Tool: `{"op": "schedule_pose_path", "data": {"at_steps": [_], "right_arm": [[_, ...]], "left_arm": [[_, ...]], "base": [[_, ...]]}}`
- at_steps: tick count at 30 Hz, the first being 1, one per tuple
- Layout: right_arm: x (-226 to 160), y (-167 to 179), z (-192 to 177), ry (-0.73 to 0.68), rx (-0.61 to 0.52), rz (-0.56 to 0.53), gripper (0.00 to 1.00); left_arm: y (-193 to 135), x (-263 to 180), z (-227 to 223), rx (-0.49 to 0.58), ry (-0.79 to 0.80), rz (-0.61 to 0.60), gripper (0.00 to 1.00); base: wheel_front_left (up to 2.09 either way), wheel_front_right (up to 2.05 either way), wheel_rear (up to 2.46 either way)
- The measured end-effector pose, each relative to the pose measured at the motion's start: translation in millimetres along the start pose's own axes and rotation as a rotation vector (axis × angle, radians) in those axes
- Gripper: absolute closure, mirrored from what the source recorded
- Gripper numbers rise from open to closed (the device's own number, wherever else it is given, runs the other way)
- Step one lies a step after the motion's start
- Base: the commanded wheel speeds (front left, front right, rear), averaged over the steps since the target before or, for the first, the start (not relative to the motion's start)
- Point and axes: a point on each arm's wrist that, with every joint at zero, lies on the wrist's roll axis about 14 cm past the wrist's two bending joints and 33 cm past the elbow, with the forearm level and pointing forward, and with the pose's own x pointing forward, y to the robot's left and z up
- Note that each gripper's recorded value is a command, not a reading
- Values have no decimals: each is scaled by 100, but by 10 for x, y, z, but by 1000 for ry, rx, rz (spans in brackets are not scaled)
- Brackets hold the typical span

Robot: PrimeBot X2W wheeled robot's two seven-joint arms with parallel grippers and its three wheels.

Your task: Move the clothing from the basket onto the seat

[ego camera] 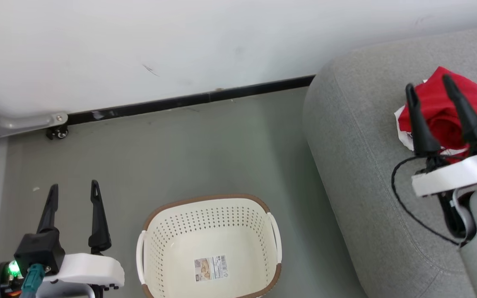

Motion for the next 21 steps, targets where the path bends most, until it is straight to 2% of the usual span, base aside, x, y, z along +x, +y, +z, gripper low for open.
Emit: {"op": "schedule_pose_path", "data": {"at_steps": [8,21], "right_arm": [[-188,382,-122,12,110,21,0],[-648,856,-537,146,212,51,0]], "left_arm": [[95,-245,-21,-15,9,28,0],[-40,-534,-64,-31,27,-38,0]], "base": [[0,0,0],[0,0,0]]}}
